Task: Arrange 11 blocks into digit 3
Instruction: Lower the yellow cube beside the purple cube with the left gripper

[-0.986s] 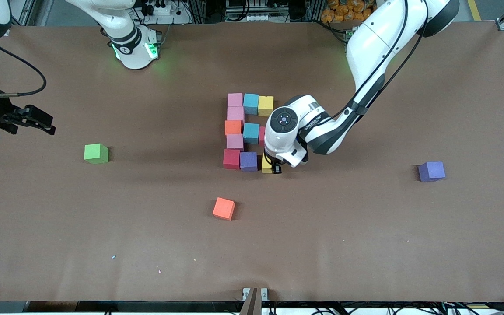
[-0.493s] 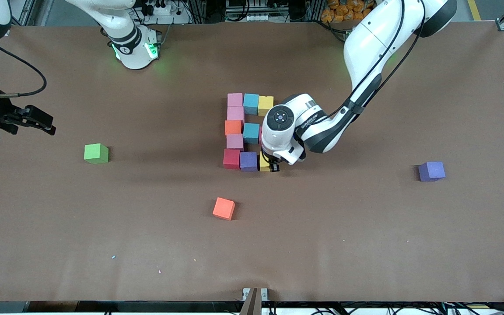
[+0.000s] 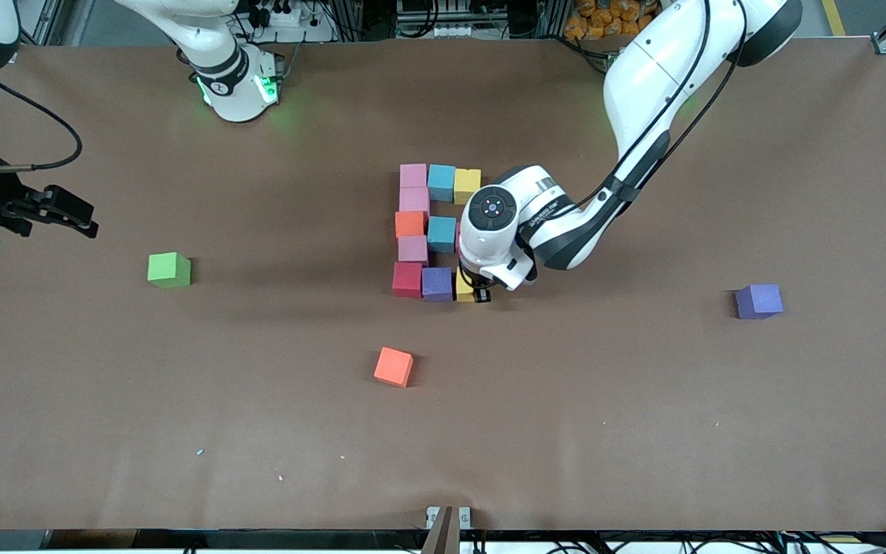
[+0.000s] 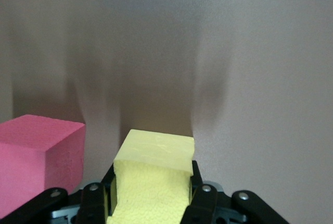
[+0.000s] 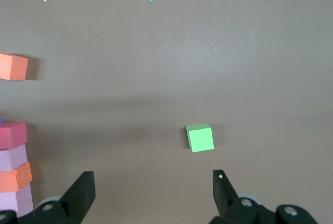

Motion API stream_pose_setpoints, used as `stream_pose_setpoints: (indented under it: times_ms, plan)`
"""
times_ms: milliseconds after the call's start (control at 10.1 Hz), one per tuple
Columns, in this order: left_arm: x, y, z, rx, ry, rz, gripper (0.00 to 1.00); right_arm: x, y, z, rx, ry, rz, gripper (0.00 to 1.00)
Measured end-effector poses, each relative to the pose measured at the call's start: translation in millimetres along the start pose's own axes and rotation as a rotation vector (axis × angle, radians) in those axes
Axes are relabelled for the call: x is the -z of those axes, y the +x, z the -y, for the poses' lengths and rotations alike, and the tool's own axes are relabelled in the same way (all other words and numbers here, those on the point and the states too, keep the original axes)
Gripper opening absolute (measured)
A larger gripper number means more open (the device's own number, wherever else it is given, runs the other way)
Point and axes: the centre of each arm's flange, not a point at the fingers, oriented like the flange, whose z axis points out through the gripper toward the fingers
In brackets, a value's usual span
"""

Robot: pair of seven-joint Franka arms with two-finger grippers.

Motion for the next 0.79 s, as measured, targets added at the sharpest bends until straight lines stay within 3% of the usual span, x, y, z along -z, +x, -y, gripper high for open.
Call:
stream_pose_setpoints:
  times_ms: [789]
  plan:
    - [-1.0, -8.9, 0.9, -0.005, -0.001, 0.011, 0.57, -0.6, 0.5, 0.0, 0.0, 0.0, 0.0, 1.0]
